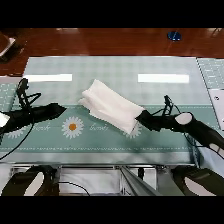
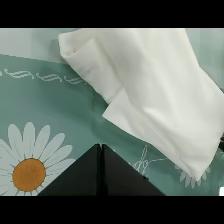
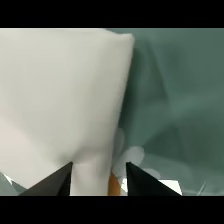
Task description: Fold the shirts.
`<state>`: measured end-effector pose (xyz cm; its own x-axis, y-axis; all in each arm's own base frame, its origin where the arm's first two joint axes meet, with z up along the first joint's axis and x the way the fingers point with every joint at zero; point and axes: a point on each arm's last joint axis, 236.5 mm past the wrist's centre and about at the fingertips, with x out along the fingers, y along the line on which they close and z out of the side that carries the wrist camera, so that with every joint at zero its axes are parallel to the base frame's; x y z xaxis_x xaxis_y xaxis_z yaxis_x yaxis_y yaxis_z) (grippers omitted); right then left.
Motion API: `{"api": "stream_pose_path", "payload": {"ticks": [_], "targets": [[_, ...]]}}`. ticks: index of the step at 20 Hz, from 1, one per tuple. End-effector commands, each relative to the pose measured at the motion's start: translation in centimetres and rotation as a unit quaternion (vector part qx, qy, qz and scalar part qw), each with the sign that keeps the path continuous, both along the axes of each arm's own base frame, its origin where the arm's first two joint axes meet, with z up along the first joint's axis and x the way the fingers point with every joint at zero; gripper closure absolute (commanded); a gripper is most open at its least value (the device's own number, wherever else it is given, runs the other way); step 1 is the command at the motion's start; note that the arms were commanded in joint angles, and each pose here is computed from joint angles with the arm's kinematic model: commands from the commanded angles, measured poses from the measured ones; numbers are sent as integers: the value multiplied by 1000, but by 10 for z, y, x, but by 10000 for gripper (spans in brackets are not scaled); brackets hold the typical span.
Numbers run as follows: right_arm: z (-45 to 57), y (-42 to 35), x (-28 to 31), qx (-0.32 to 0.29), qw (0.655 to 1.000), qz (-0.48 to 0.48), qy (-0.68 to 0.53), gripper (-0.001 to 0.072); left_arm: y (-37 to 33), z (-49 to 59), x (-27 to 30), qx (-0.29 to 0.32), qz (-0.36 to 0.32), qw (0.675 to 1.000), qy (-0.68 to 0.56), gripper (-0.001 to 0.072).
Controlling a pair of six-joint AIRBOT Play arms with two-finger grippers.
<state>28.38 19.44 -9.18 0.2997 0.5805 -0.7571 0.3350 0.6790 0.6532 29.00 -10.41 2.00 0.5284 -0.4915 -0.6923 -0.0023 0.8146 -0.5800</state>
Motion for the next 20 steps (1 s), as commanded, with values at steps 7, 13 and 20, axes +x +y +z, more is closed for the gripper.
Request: {"api": "stream_pose_path", "payload": {"ticks": [7, 13, 20], "targets": [[67, 72, 69, 81, 976, 190, -76, 691, 0, 0, 0, 0, 0, 1000, 0, 686], [226, 7, 138, -77, 957, 200, -195, 691, 4, 2, 6, 5, 8, 1000, -13, 686], [311, -144, 116, -187, 962, 77, -182, 691, 0, 6, 7, -10, 11, 1000, -14, 686]]}}
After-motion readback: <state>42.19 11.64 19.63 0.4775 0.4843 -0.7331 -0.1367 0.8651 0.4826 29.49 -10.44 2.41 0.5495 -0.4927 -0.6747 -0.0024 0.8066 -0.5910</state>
